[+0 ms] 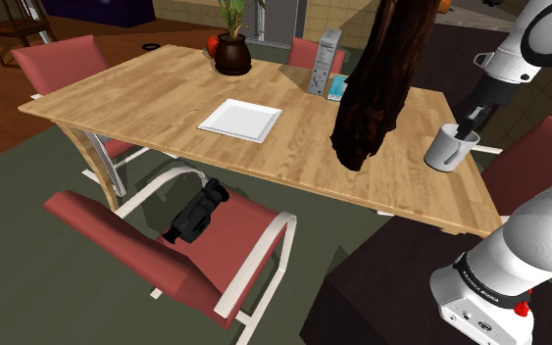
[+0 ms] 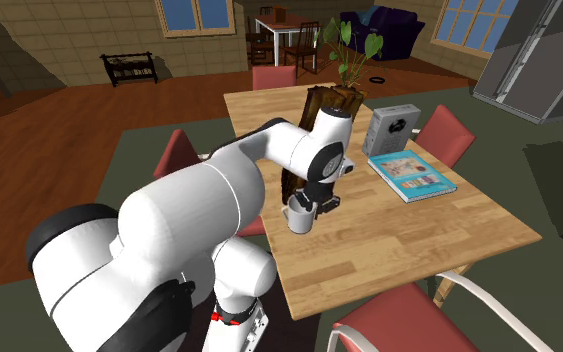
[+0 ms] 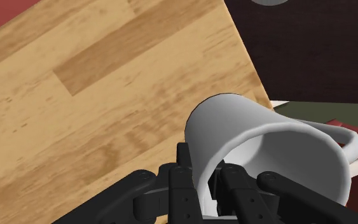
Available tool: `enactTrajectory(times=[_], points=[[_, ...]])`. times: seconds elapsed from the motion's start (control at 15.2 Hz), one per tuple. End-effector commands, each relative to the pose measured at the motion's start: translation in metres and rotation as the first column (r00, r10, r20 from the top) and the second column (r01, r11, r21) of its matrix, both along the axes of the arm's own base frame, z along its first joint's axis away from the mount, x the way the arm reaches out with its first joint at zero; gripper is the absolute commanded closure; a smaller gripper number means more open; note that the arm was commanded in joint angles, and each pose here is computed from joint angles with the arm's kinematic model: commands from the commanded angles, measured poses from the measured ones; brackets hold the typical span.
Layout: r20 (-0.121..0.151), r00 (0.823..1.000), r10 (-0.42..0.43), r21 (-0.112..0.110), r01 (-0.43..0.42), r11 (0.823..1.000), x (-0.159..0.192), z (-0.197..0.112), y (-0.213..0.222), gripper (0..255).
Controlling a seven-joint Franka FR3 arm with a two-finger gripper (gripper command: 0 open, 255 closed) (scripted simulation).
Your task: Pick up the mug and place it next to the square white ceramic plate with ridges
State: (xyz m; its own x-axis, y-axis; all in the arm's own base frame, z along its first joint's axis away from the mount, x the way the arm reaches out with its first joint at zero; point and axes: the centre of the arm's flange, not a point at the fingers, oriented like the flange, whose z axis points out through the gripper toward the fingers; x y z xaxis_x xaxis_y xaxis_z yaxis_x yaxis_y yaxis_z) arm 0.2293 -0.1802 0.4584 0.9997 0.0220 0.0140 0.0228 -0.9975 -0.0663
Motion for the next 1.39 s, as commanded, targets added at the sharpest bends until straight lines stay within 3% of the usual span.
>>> enactTrajectory(times=[0.0, 0.66, 1.32], points=[[0.0, 1.0, 0.0, 0.0, 0.0, 1.0, 0.0, 0.011, 0.0, 255], [0.0, 1.0, 0.0, 0.0, 0.0, 1.0, 0.0, 0.062, 0.0, 255], [0.0, 1.0, 0.0, 0.0, 0.0, 1.0, 0.101, 0.063, 0.085, 255]])
